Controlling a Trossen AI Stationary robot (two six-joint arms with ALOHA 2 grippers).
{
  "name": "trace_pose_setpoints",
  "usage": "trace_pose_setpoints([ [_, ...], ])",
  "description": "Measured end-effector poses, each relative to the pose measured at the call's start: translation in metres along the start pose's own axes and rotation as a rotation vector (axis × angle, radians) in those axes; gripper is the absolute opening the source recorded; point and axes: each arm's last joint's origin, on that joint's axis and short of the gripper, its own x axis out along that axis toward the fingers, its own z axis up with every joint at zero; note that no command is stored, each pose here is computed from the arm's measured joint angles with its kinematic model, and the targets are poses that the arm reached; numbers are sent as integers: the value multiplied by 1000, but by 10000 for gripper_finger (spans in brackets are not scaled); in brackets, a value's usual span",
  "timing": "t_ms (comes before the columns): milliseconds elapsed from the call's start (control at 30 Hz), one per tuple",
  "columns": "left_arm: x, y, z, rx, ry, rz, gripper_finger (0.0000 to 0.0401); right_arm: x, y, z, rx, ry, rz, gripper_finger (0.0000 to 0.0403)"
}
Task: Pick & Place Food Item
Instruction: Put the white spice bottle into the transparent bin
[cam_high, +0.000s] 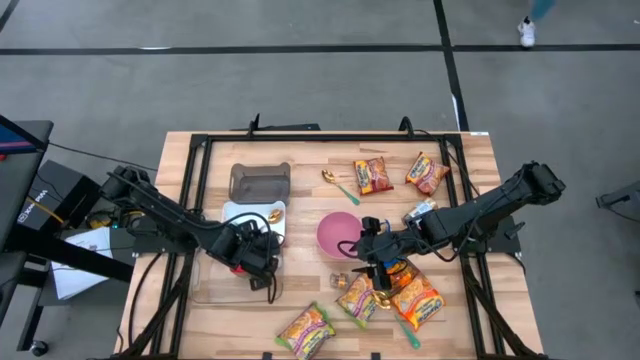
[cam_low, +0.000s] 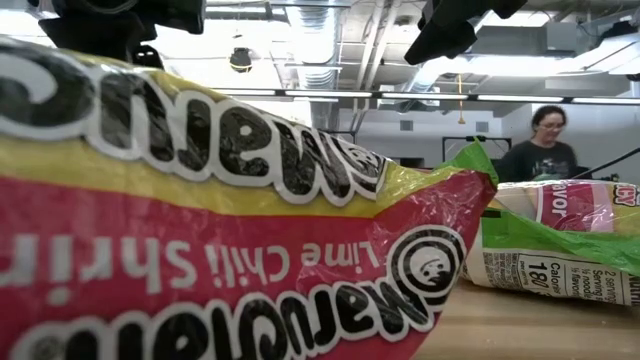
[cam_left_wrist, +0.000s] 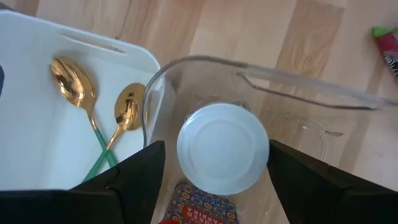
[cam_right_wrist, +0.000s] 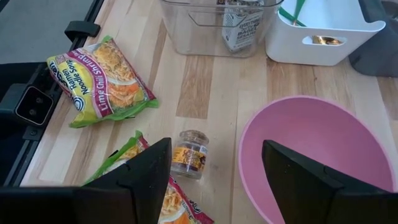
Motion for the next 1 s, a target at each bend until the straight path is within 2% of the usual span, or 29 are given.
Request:
trace_pose_setpoints([
  [200, 1, 3, 2, -9, 0, 4, 240, 0, 0, 0, 1, -2, 1, 244],
  [367, 1, 3, 3, 51, -8, 3, 194, 0, 0, 0, 1, -1, 1, 244],
  [567, 1, 2, 4, 149, -19, -6, 194, 0, 0, 0, 0, 1, 0, 244],
  [833, 0, 1, 4, 350, -13, -23, 194, 0, 0, 0, 0, 1, 0, 244],
  [1000, 0, 0, 5, 412, -21, -32, 195, 0, 0, 0, 0, 1, 0, 244],
])
